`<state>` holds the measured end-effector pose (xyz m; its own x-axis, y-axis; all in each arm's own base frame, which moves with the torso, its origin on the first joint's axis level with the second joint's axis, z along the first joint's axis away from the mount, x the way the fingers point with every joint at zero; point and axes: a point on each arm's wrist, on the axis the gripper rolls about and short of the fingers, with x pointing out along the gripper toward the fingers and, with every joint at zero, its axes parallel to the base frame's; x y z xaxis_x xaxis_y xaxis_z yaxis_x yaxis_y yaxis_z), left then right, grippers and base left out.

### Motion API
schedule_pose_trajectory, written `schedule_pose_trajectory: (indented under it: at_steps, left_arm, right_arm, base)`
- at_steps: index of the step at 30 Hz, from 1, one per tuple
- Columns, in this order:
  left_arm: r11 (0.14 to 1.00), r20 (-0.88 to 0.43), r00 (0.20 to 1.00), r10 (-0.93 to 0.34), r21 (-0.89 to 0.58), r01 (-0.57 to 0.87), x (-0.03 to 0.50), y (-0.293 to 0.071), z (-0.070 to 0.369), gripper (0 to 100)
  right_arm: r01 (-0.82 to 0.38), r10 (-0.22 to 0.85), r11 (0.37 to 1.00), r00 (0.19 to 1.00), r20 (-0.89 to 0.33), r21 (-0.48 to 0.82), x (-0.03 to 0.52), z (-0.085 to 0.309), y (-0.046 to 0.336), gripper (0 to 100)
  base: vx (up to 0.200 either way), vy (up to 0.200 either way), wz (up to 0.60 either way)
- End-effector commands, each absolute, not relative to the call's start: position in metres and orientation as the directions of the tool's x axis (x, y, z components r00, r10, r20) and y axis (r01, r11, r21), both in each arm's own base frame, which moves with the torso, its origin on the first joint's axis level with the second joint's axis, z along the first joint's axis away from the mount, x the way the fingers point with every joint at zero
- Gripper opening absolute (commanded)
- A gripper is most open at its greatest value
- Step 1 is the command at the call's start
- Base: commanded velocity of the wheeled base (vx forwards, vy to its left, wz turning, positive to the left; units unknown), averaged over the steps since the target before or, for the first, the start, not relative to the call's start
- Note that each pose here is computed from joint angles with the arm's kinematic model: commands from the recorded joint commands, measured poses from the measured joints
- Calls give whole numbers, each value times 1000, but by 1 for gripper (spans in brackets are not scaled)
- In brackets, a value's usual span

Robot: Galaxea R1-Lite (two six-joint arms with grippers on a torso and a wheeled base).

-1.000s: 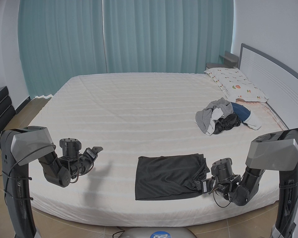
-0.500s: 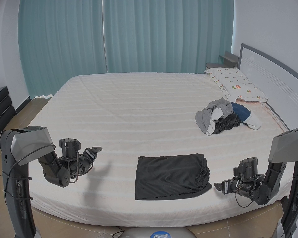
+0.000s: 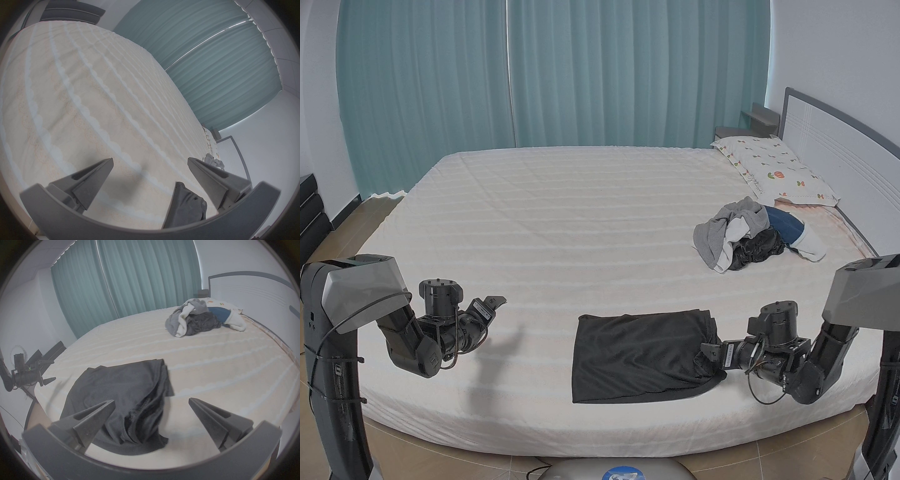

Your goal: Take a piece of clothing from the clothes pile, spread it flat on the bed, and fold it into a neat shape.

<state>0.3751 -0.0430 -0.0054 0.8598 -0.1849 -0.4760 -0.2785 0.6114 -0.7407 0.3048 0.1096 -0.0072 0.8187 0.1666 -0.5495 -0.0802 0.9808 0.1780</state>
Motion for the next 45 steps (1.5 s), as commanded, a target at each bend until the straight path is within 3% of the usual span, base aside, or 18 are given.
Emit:
schedule_pose_trajectory:
  at_steps: [1, 5, 14, 25, 31, 38, 41, 45]
  left_arm:
    - [612, -478, 859, -185, -740, -279, 375, -43, -6, 100]
    - [611, -476, 860, -185, -741, -279, 375, -43, -6, 100]
    - [611, -476, 860, -185, -741, -279, 375, -43, -6, 100]
    - [612, -473, 861, -187, -742, -275, 375, -43, -6, 100]
    - [610, -465, 865, -186, -745, -270, 376, -43, -4, 100]
    - [606, -459, 872, -168, -746, -276, 376, -42, -1, 100]
    - [605, -467, 868, -166, -744, -285, 375, -41, -4, 100]
    - [616, -475, 861, -182, -738, -277, 373, -47, -6, 100]
  right_arm:
    - [-82, 159, 985, 763, -627, 150, 312, -36, 123, 100]
    - [-79, 132, 991, 717, -685, 108, 306, -45, 117, 100]
    - [-28, 81, 996, 726, -683, 89, 283, -13, 76, 100]
    - [-44, 39, 999, 688, -725, 12, 272, -17, 42, 100]
    - [-71, 160, 984, 763, -626, 165, 287, -4, 51, 100]
    - [-99, 334, 888, 810, -482, 448, 314, 9, 67, 100]
    - [-93, 383, 833, 808, -448, 545, 342, -2, 77, 100]
    - [-71, 376, 817, 818, -435, 573, 375, -25, 82, 100]
  base:
    - [0, 0, 0]
    - [0, 0, 0]
    - [0, 0, 0]
    - [0, 0, 0]
    - [0, 0, 0]
    - [0, 0, 0]
    - [67, 0, 0]
    - [100, 0, 0]
